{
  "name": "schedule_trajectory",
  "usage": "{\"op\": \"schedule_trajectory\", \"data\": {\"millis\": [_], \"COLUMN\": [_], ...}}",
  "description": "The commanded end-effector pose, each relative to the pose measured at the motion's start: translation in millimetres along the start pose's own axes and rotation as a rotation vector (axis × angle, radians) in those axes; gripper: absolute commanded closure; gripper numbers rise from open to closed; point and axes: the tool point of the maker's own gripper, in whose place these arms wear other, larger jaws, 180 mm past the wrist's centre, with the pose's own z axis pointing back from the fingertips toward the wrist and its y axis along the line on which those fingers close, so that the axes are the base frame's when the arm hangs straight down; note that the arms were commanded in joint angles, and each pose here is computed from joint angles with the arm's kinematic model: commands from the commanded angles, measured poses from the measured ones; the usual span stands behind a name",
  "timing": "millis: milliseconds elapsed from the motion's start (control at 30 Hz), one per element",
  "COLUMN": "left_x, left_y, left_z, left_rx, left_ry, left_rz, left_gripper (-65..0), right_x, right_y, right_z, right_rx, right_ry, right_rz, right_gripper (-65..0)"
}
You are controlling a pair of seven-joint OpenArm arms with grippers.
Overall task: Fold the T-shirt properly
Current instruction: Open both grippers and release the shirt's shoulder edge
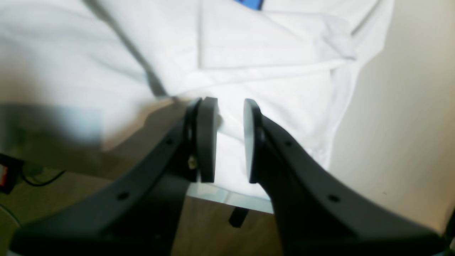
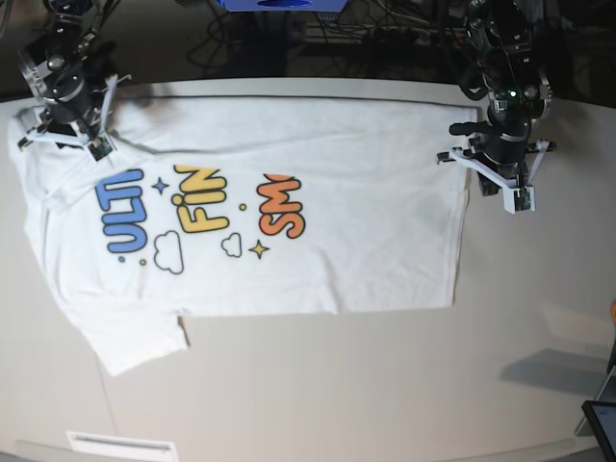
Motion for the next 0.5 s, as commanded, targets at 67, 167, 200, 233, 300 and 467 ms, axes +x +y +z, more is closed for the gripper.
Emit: {"op": "schedule_trajectory", "data": {"millis": [67, 167, 200, 233, 300, 467], "left_x": [16, 12, 12, 14, 13, 8], "left_y": [2, 2, 2, 2, 2, 3], "left_z": [0, -3, -3, -3, -4, -7], "left_rx": [0.005, 0.005, 0.005, 0.005, 0.005, 0.005], "left_ry": [-0.048, -0.036, -0.036, -0.041, -0.036, -0.021], "left_rz": [-0.001, 0.003, 0.003, 0.004, 0.005, 0.008], "left_gripper": [0.0, 0.0, 0.0, 0.0, 0.0, 0.0], "right_x": [1, -3, -4, -3, -2, 4], "right_y": [-6, 4, 5, 8, 13, 11], "right_z": [4, 6, 6, 6, 6, 4], "right_rx": [-0.019, 0.007, 0.014, 0.027, 0.038, 0.033], "right_ry": [-0.014, -0.007, -0.003, -0.005, -0.007, -0.021], "right_rz": [0.01, 0.031, 0.045, 0.066, 0.072, 0.076], "right_gripper": [-20.3, -27.7, -29.3, -30.8, -31.2, -31.2]}}
